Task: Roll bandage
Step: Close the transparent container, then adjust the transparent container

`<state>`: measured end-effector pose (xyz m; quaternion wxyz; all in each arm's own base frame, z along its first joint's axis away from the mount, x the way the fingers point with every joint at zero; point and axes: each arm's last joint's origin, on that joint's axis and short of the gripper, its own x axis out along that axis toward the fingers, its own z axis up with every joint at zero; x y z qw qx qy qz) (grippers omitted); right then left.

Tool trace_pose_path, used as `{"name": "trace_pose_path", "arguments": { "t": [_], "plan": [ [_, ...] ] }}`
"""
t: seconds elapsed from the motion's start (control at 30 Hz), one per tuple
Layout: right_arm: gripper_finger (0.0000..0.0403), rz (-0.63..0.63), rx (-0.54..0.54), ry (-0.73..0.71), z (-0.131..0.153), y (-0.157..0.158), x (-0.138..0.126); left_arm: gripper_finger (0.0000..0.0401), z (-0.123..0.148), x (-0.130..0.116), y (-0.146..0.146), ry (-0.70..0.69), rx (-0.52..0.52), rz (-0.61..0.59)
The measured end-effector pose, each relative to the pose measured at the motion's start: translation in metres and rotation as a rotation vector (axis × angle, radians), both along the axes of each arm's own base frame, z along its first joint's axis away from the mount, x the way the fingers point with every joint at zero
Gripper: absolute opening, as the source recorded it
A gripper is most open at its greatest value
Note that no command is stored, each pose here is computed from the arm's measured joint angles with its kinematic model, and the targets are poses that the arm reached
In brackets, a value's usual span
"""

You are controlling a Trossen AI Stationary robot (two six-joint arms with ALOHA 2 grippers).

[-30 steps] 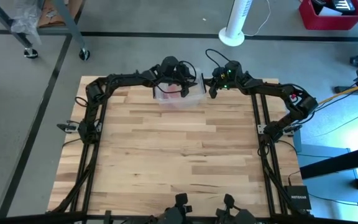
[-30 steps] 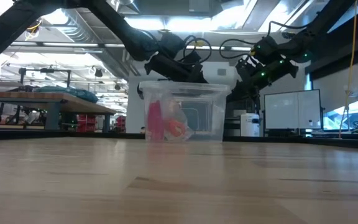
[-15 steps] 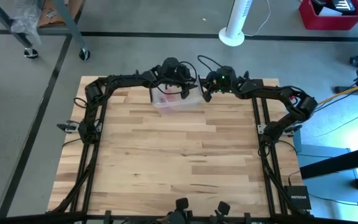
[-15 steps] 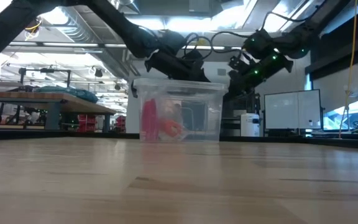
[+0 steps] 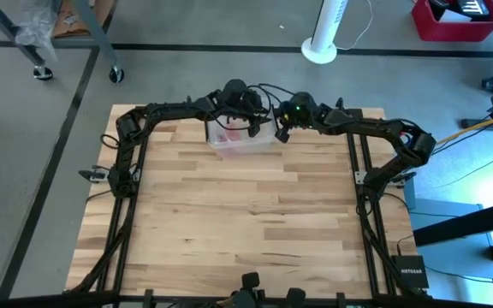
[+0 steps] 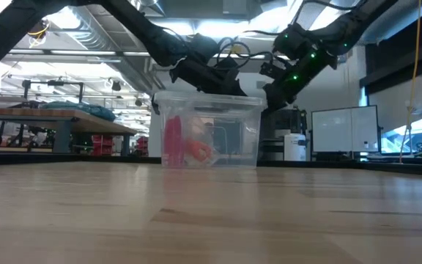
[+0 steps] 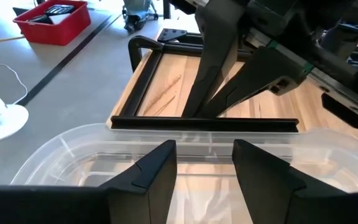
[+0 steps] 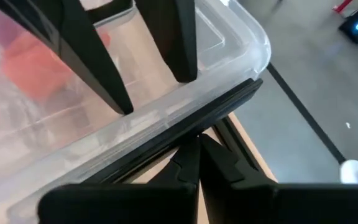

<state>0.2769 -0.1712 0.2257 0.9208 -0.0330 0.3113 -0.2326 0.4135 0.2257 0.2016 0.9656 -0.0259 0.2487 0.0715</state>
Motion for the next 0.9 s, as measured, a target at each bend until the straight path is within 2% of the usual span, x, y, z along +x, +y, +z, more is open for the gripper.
{"name": "trace_pose_path", "arguments": {
  "t": [0.2,0.4,0.53,0.7,0.8,0.9],
  "plan": [
    [0.0008,0.033,-0.025,0.084,0.008,0.007,0.005,0.0156,0.0,0.0,-0.001,0.003,0.008,-0.012],
    [0.0008,-0.029,-0.076,0.138,0.013,0.004,0.003,0.0156,0.002,0.0,-0.001,-0.005,0.015,-0.007],
    [0.0008,-0.088,-0.103,0.204,0.019,0.003,-0.002,0.0156,0.014,-0.002,-0.003,-0.022,0.027,-0.008],
    [0.0008,-0.158,-0.166,0.35,0.033,0.0,-0.007,0.0156,0.04,-0.013,-0.012,-0.022,0.038,-0.018],
    [0.0008,-0.18,-0.217,0.434,0.054,-0.001,-0.009,0.0156,0.064,-0.025,-0.021,0.025,0.141,-0.028],
    [0.0008,-0.168,-0.2,0.477,0.076,0.0,-0.011,0.0156,0.097,-0.048,-0.036,0.115,0.243,0.02]
  ]
}}
